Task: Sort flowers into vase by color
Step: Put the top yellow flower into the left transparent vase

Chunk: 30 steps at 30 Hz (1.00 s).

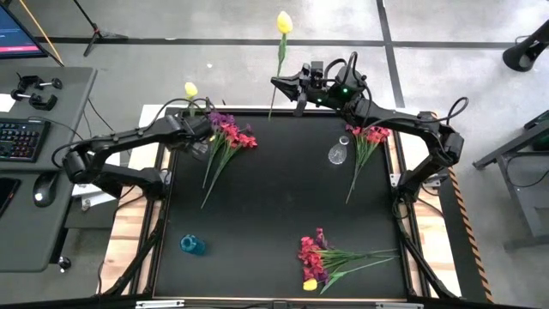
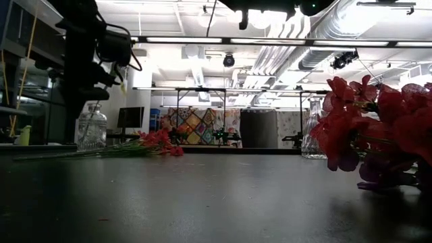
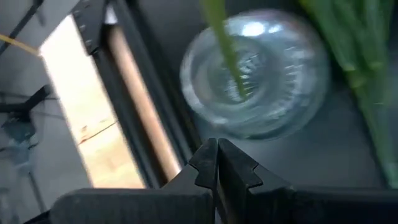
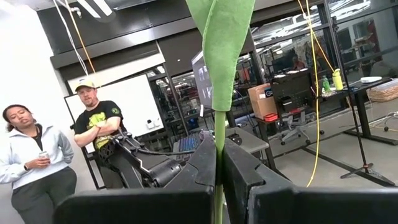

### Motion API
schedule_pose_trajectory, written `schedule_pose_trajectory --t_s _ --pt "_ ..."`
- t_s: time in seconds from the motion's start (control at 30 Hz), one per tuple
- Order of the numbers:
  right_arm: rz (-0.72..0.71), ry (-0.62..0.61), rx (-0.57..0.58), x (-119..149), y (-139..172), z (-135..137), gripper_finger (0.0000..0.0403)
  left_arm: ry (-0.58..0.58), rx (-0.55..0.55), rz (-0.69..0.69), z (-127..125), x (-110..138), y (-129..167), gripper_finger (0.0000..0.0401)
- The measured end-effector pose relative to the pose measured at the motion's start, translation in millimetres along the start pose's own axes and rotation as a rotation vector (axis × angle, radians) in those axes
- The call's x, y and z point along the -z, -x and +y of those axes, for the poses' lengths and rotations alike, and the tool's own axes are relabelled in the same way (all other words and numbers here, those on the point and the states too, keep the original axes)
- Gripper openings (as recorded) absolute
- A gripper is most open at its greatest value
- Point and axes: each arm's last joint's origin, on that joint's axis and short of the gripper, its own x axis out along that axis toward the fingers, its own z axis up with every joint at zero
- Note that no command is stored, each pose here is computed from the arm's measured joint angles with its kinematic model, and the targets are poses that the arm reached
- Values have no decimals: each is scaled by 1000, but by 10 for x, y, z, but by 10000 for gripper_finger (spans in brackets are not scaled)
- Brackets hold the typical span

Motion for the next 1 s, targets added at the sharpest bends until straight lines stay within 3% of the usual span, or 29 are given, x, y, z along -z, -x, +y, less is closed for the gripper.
schedule_pose_trajectory --t_s 0.6,1.0 --pt "1 2 -1 1 0 0 0 -174 219 -58 -157 -54 51 0" --pt "1 2 -1 1 0 0 0 -267 293 -85 -270 -23 113 0"
